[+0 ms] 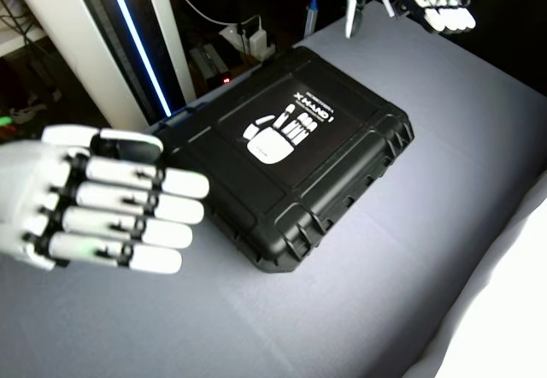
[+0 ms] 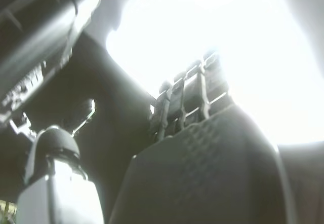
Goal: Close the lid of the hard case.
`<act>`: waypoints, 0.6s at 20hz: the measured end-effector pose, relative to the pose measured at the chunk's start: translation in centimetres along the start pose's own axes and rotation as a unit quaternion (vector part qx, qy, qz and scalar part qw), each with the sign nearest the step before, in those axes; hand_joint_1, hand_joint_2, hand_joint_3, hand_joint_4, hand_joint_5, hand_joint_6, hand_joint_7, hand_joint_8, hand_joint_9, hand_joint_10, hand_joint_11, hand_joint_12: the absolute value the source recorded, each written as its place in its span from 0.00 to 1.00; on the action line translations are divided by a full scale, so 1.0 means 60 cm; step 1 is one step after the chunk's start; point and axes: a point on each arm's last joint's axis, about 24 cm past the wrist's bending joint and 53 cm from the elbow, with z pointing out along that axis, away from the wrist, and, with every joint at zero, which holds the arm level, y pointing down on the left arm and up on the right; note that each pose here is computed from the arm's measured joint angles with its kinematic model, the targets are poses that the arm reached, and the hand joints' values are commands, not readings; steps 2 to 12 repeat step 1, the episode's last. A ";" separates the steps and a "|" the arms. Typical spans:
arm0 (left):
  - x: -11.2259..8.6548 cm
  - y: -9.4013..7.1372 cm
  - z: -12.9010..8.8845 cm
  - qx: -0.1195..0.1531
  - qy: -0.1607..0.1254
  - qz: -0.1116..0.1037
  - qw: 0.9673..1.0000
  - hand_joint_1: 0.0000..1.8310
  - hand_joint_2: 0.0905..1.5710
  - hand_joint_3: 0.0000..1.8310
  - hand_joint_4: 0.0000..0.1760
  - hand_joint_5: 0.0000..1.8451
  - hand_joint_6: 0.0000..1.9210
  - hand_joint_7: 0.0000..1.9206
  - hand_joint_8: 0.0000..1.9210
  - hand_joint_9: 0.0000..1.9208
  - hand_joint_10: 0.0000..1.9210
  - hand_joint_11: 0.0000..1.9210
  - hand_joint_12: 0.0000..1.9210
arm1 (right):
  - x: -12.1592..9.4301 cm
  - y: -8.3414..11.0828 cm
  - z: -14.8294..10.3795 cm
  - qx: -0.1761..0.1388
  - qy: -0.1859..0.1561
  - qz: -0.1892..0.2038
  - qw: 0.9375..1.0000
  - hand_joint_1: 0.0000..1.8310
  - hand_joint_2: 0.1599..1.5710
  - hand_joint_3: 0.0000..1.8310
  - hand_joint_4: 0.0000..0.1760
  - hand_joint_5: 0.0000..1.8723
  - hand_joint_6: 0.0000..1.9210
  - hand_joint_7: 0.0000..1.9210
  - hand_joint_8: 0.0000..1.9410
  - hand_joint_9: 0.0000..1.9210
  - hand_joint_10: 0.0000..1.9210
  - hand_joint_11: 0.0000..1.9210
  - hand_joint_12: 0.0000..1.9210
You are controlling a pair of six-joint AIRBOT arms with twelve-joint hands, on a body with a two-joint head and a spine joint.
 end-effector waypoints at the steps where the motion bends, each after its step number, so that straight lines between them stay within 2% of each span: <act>1: -0.003 -0.007 -0.001 0.010 -0.015 -0.014 1.000 0.10 0.72 0.01 0.00 0.00 0.00 0.00 0.00 0.00 0.00 0.00 0.00 | -0.005 0.011 -0.001 -0.015 -0.011 0.003 1.000 0.24 0.81 0.00 0.00 0.07 0.00 0.07 0.01 0.06 0.01 0.09 0.03; 12: -0.003 -0.007 -0.001 0.010 -0.015 -0.014 1.000 0.10 0.72 0.01 0.00 0.00 0.00 0.00 0.00 0.00 0.00 0.00 0.00 | -0.005 0.011 -0.001 -0.015 -0.011 0.003 1.000 0.24 0.81 0.00 0.00 0.07 0.00 0.07 0.01 0.06 0.01 0.09 0.03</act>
